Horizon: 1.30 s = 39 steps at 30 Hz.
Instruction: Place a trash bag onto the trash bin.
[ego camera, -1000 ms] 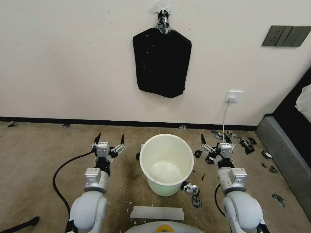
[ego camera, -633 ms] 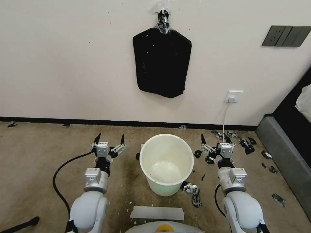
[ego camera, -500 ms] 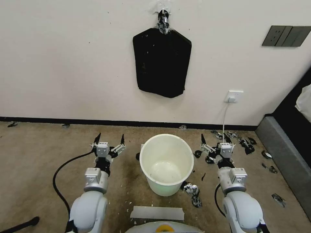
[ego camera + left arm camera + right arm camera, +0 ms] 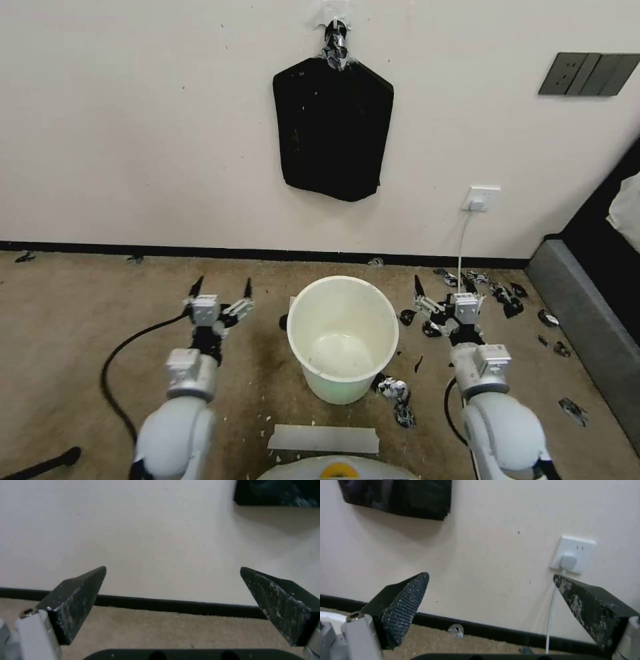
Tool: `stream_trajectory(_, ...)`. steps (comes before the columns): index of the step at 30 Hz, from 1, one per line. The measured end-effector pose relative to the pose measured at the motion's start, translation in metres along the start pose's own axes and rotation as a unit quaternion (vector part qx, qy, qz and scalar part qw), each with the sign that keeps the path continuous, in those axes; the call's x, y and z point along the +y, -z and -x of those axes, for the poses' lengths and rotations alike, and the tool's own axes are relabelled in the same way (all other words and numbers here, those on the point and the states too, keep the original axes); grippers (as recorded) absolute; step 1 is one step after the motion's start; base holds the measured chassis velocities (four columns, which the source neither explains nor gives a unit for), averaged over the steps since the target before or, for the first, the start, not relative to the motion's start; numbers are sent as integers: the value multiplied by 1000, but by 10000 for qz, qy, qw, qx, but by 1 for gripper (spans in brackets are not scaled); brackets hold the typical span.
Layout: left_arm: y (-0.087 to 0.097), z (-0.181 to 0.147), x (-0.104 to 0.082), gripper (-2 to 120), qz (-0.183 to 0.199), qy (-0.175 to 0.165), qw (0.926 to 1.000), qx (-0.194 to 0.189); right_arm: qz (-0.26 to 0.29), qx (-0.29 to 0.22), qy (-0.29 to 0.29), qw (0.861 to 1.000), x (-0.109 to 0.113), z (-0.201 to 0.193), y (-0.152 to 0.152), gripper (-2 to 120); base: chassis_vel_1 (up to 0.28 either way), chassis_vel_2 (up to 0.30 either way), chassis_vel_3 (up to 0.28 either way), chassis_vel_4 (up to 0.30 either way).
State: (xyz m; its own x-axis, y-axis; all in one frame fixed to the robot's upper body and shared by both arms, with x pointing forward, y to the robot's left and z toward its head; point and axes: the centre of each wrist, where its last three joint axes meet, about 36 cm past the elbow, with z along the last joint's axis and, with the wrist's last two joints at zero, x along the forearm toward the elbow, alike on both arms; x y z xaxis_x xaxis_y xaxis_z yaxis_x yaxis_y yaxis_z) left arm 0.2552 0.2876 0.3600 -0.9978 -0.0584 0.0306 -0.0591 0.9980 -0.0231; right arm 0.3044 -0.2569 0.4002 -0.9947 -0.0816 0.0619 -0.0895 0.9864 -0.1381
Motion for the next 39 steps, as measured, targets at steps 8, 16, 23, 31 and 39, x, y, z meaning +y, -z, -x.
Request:
stream_trajectory(8, -8, -18, 7, 100, -353, -396, 9986, 74, 308, 77, 372, 9988, 2, 6, 5, 100, 0, 0, 0, 0)
stream_trajectory(16, -11, -3, -10, 100, -369, -1019, 9941, 91, 1233, -1086, 870, 9826, 7, 60, 52, 100, 0, 0, 0, 0)
stream_trajectory(23, -12, -6, -14, 100, -278, -1052, 9940, 103, 1139, -1715, 1493, 9671, 23, 138, 126, 100, 0, 0, 0, 0)
stream_trajectory(31, -16, -12, -16, 100, -257, -954, 9950, 170, 992, -2027, 1141, 9675, 62, 216, 219, 100, 0, 0, 0, 0)
stream_trajectory(39, -17, -9, -9, 100, -247, -780, 9966, 124, 754, -1896, 591, 9772, 92, 278, 254, 99, 0, 0, 0, 0)
